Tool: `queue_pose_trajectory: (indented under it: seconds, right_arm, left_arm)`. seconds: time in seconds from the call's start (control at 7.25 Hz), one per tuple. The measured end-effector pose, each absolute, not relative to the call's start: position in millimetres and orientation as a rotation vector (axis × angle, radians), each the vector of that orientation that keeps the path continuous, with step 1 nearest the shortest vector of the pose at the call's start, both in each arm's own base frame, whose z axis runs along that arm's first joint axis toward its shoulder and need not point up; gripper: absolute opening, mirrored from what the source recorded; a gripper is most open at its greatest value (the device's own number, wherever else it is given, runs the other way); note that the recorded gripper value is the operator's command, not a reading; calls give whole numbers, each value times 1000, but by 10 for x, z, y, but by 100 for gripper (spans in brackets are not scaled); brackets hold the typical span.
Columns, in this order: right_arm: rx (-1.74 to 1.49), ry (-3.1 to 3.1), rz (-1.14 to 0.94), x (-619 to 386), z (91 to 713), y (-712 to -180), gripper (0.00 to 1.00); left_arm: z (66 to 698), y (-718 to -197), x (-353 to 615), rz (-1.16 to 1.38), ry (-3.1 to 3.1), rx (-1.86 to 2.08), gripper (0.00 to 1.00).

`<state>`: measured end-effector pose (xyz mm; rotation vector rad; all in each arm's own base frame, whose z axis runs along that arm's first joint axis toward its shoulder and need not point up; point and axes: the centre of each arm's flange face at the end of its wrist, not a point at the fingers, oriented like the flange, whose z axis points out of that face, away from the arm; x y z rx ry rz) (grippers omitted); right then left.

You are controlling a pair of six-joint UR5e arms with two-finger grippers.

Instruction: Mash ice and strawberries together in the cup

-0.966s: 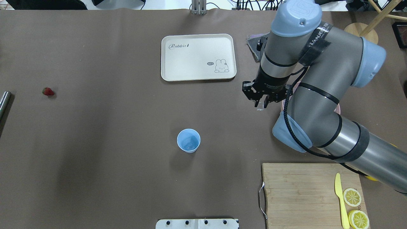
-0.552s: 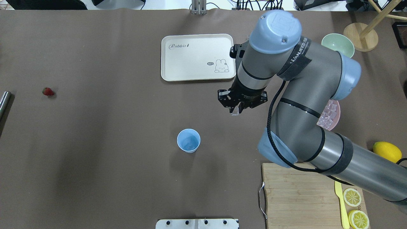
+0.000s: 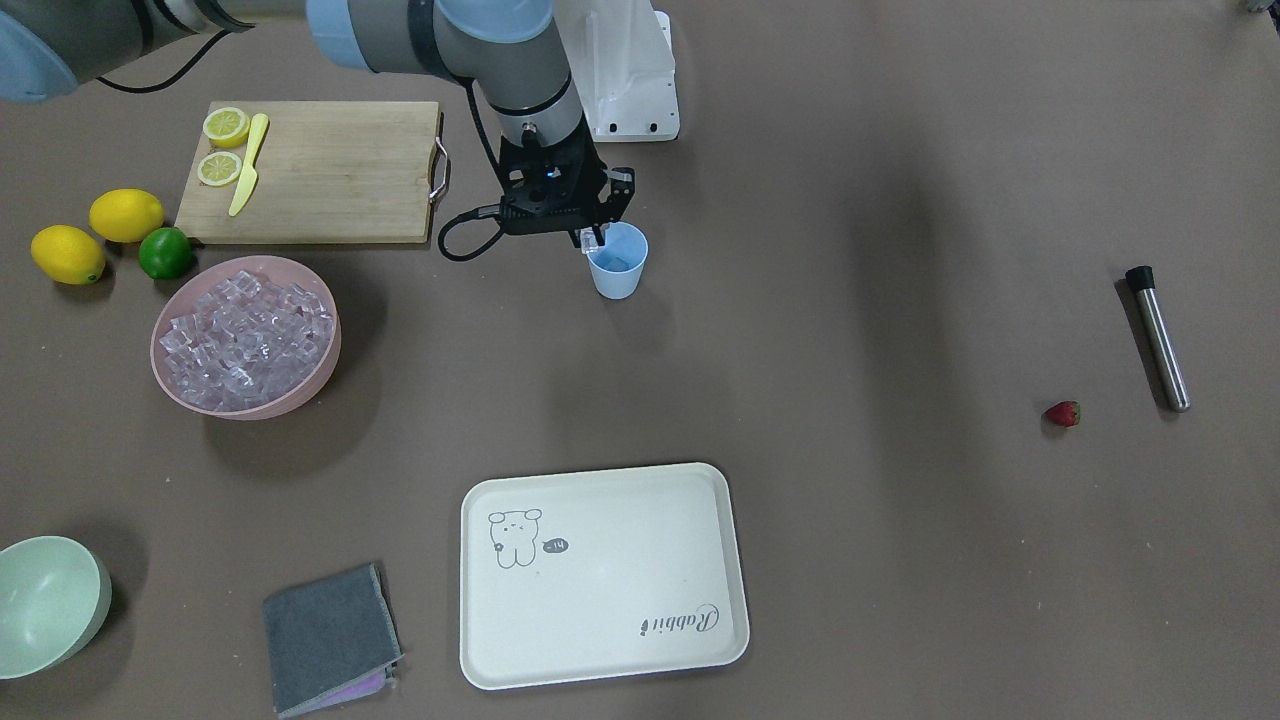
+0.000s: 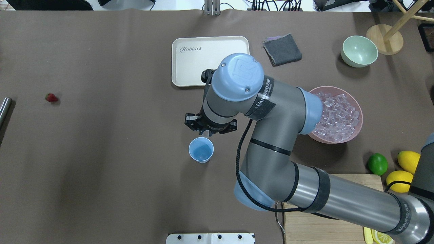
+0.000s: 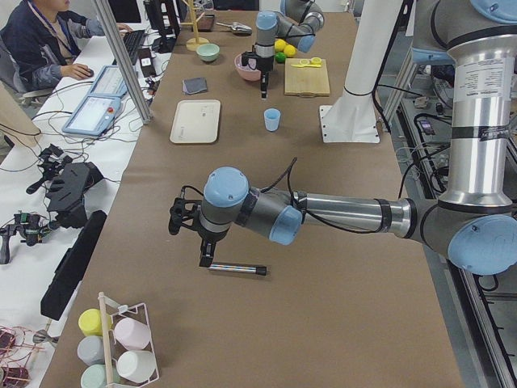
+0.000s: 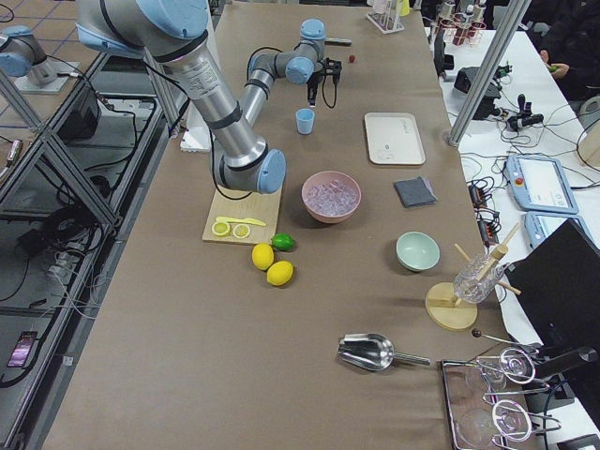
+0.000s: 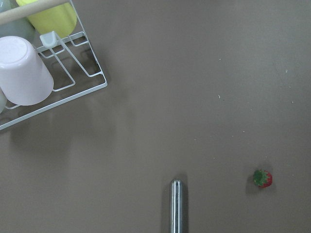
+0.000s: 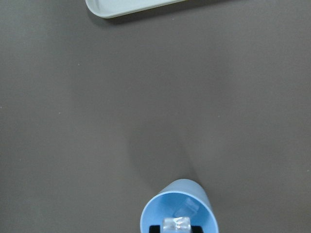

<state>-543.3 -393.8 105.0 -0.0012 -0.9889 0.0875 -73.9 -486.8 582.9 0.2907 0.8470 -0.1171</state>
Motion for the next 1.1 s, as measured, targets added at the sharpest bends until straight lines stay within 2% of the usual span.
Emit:
queue_pose_trajectory:
  seconds: [0.55,0.69,0.83,0.97,1.1]
  right_arm:
    - [-2,-977,94,-5746,1183,-3780,28]
    - [-2,-974,93,-5773,1253,-3753,34]
    - [2,-972,94,-5796,1283,-3728,67]
    - [7,-972,100,-5816,1279,-3701,77]
    - [9,-971,107,-5828,1275,-3682,79]
  left_arm:
    - [5850,-4858,-739,-117,847,287,98]
    - [5860,-4847,-738,-118,847,286,98]
    - [5871,-4833,-737,-118,847,286,98]
    - [5880,-4824,-737,-117,847,286,98]
    - [5887,-4819,-737,-118,847,285,98]
